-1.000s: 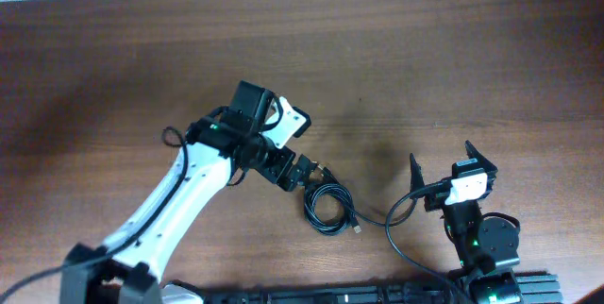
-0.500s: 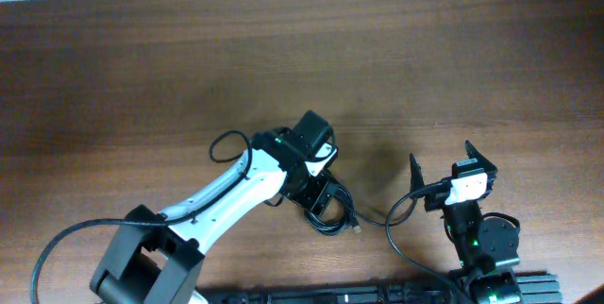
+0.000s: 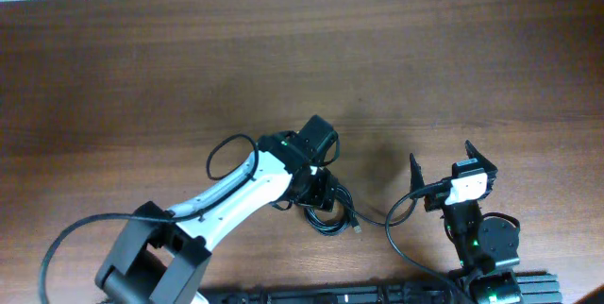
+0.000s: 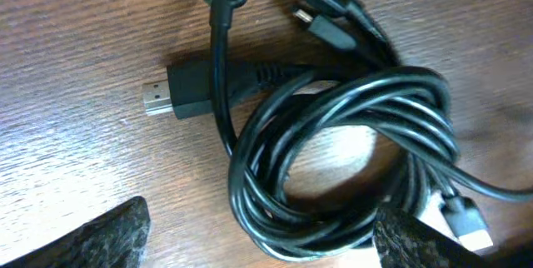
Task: Untangle cables
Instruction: 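Reach the left gripper down onto the black cable bundle and grasp it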
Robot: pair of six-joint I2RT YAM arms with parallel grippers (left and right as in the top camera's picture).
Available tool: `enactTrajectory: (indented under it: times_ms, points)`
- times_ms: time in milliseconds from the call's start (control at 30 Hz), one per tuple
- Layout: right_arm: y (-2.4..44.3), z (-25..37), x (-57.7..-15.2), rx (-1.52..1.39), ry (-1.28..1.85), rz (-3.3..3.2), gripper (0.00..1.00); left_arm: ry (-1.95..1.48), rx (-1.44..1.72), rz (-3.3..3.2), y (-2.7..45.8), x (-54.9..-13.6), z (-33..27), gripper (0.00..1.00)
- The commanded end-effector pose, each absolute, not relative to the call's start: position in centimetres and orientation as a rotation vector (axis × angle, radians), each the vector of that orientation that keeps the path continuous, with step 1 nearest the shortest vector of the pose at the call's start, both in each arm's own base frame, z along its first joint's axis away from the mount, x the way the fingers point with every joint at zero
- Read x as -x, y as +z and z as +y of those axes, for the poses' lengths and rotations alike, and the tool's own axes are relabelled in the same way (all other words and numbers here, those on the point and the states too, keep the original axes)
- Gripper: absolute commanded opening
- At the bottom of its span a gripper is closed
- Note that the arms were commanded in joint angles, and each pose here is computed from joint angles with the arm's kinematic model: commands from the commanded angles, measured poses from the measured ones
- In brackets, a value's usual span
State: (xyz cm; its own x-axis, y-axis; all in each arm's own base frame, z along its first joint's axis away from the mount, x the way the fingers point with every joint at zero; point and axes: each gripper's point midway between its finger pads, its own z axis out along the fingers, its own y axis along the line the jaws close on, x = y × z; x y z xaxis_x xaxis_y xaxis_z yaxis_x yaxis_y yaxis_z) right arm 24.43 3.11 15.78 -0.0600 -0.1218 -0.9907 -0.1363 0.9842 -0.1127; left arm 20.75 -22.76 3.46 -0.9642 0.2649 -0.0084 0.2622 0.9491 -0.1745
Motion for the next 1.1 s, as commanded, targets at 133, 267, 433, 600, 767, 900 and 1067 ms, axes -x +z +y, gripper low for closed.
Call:
enactTrajectory:
  times_ms: [133, 267, 433, 600, 767, 900, 1067]
  points:
    - [15.6, 3.1, -24.4, 0.205, 0.009, 1.637, 0.99, 0.202, 0.352, -3.067, 0.9, -20.3, -22.1, 0.84]
    - [15.6, 3.1, -24.4, 0.205, 0.009, 1.637, 0.99, 0.216, 0.355, -3.077, 0.8, -20.5, -22.4, 0.65]
    - [15.6, 3.1, -24.4, 0.205, 0.009, 1.637, 0.99, 0.203, 0.353, -3.068, 0.2, -20.5, -22.3, 0.43]
    - [15.6, 3.1, -24.4, 0.205, 0.009, 1.637, 0.99, 0.171, 0.346, -3.042, -1.1, -20.3, -22.2, 0.25]
    - [15.5, 3.1, -24.4, 0.205, 0.009, 1.638, 0.99, 0.219, 0.388, -3.077, -1.0, -21.2, -23.0, 0.0]
    - [15.6, 3.1, -24.4, 0.205, 0.009, 1.637, 0.99, 0.284, 0.578, -3.108, -0.2, -22.8, -24.3, 0.0]
    - [15.5, 3.1, -24.4, 0.205, 0.009, 1.638, 0.99, 0.31, 0.701, -3.323, 3.2, -28.7, -26.9, 0.0]
